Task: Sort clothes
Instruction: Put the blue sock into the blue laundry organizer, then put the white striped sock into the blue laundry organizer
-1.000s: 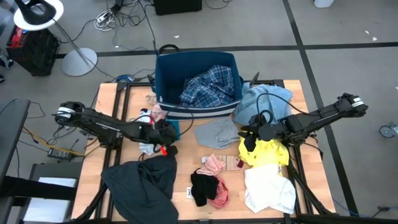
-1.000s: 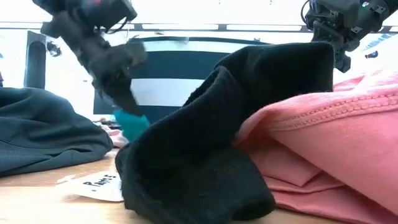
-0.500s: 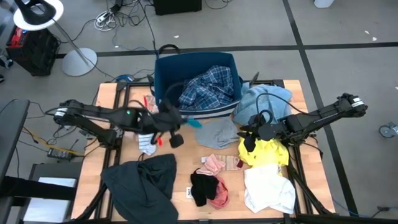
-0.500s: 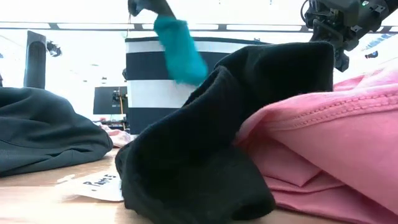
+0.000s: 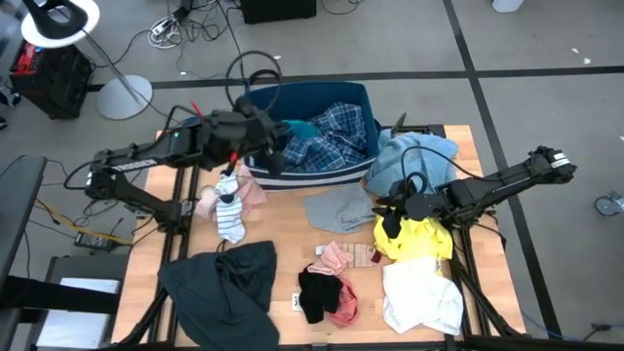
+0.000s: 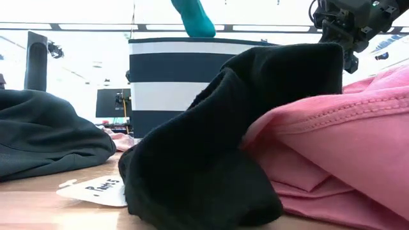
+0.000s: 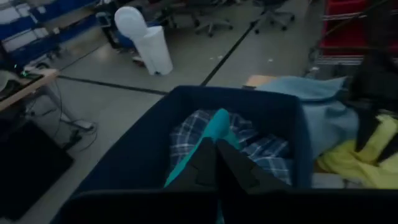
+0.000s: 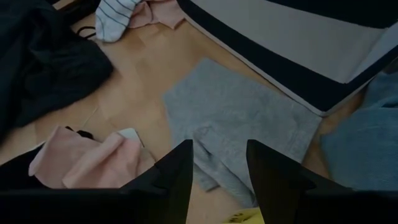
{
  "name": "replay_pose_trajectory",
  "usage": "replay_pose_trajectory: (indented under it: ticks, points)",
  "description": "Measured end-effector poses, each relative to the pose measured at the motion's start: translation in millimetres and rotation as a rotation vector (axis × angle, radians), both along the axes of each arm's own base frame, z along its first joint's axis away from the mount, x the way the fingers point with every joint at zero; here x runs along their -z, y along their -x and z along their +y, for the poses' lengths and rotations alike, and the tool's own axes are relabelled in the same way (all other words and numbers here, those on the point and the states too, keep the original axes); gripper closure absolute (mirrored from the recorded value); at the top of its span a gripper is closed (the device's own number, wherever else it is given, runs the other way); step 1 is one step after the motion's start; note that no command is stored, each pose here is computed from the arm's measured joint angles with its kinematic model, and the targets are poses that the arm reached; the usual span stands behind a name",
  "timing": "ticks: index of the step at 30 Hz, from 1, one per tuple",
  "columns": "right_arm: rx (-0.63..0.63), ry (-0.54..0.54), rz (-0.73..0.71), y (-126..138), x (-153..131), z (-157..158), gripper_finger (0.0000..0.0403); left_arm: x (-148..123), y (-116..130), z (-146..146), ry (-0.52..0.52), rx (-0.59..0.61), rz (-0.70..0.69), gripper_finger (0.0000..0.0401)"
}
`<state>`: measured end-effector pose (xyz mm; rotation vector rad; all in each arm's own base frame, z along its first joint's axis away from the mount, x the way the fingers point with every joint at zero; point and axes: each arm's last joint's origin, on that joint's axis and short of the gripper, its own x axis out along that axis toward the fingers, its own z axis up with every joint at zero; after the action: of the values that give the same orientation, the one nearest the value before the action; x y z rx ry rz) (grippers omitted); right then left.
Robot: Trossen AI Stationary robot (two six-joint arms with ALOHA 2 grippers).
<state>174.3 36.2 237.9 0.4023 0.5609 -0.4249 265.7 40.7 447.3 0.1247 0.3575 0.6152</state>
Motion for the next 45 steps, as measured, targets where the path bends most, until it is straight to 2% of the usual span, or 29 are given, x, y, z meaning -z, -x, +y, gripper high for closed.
replay_pose_trajectory:
  ticks: [5,11,16,22,29,32,36,45]
  points:
    - [-0.002,0.003,0.001,0,0,0,0.0252,19,-9,18,0.071,-0.046,0.098,0.0376]
    - [-0.002,0.003,0.001,0,0,0,0.0252,44,-14,34,0.192,-0.093,0.230,0.0321]
    - [-0.002,0.003,0.002,0,0,0,0.0252,49,-12,35,0.218,-0.110,0.272,0.0284]
    - [-0.003,0.003,0.005,0,0,0,0.0252,48,0,15,0.231,-0.086,0.344,0.0278]
    - [-0.006,0.007,0.010,0,1,0,0.0252,65,23,-22,0.266,-0.185,0.552,0.0278]
    - [-0.007,0.008,0.012,1,1,0,0.0252,74,36,-36,0.296,-0.195,0.555,0.0281]
    - [-0.007,0.008,0.011,1,1,0,0.0252,91,59,-51,0.323,-0.204,0.483,0.0283]
    - [-0.007,0.008,0.011,1,1,0,0.0252,167,112,-56,0.465,-0.280,0.344,0.0284]
